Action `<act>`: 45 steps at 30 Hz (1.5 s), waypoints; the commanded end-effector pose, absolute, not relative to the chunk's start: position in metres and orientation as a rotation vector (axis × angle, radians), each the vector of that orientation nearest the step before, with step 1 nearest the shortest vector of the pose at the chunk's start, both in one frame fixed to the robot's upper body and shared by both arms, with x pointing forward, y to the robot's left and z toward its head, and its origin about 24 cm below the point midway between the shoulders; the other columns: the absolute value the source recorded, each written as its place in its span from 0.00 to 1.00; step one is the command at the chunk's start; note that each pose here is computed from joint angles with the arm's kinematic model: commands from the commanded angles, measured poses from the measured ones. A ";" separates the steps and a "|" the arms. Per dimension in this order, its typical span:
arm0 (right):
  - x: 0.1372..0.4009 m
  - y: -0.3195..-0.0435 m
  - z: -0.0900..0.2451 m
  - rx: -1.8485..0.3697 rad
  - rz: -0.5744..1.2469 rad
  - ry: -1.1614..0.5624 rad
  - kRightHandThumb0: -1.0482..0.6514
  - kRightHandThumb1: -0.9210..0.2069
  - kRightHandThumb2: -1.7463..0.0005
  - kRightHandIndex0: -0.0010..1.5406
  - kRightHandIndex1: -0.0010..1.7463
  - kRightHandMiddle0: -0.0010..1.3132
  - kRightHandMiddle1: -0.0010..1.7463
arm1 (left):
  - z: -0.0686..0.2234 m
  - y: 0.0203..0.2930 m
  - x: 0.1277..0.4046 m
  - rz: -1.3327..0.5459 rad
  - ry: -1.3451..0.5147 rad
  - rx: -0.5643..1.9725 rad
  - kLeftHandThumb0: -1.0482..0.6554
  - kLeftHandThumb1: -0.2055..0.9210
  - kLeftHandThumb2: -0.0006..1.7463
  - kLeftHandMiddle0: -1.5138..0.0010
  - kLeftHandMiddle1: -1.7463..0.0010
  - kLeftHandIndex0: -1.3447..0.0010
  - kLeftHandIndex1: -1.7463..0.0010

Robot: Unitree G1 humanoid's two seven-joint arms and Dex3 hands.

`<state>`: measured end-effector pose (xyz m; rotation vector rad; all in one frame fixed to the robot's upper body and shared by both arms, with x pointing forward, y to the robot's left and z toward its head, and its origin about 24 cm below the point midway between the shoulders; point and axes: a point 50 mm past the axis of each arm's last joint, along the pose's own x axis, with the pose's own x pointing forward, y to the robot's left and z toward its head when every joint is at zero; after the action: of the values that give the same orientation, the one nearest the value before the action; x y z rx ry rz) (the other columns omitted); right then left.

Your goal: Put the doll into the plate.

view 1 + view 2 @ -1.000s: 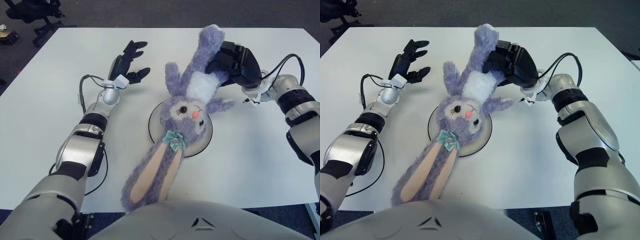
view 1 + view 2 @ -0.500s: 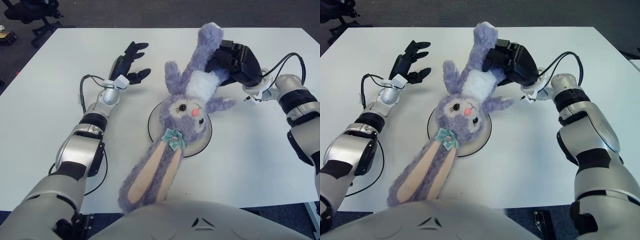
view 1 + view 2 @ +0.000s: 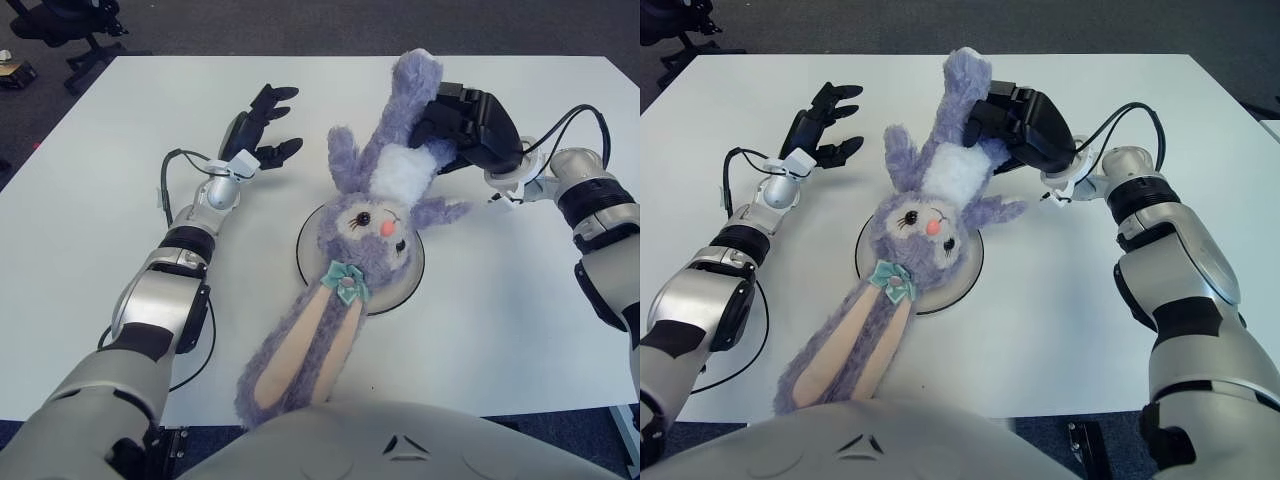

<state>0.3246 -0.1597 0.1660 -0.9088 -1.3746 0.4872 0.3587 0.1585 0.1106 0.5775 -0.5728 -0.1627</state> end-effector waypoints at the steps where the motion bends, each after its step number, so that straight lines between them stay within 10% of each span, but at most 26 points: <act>1: 0.324 -0.162 0.172 -0.901 0.458 -1.402 0.60 0.00 0.93 0.56 1.00 0.52 1.00 | 0.111 0.157 0.359 -0.167 -0.573 0.580 0.38 1.00 0.24 0.54 0.85 0.79 0.53; 45: 0.303 -0.160 0.172 -1.016 0.745 -1.483 0.52 0.00 0.91 0.42 1.00 0.48 1.00 | 0.106 0.150 0.359 -0.188 -0.550 0.580 0.37 1.00 0.21 0.55 0.83 0.78 0.53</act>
<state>0.3050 -0.1554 0.1739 -0.9338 -1.4730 0.7122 0.3592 0.1512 0.1065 0.5743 -0.5523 -0.1781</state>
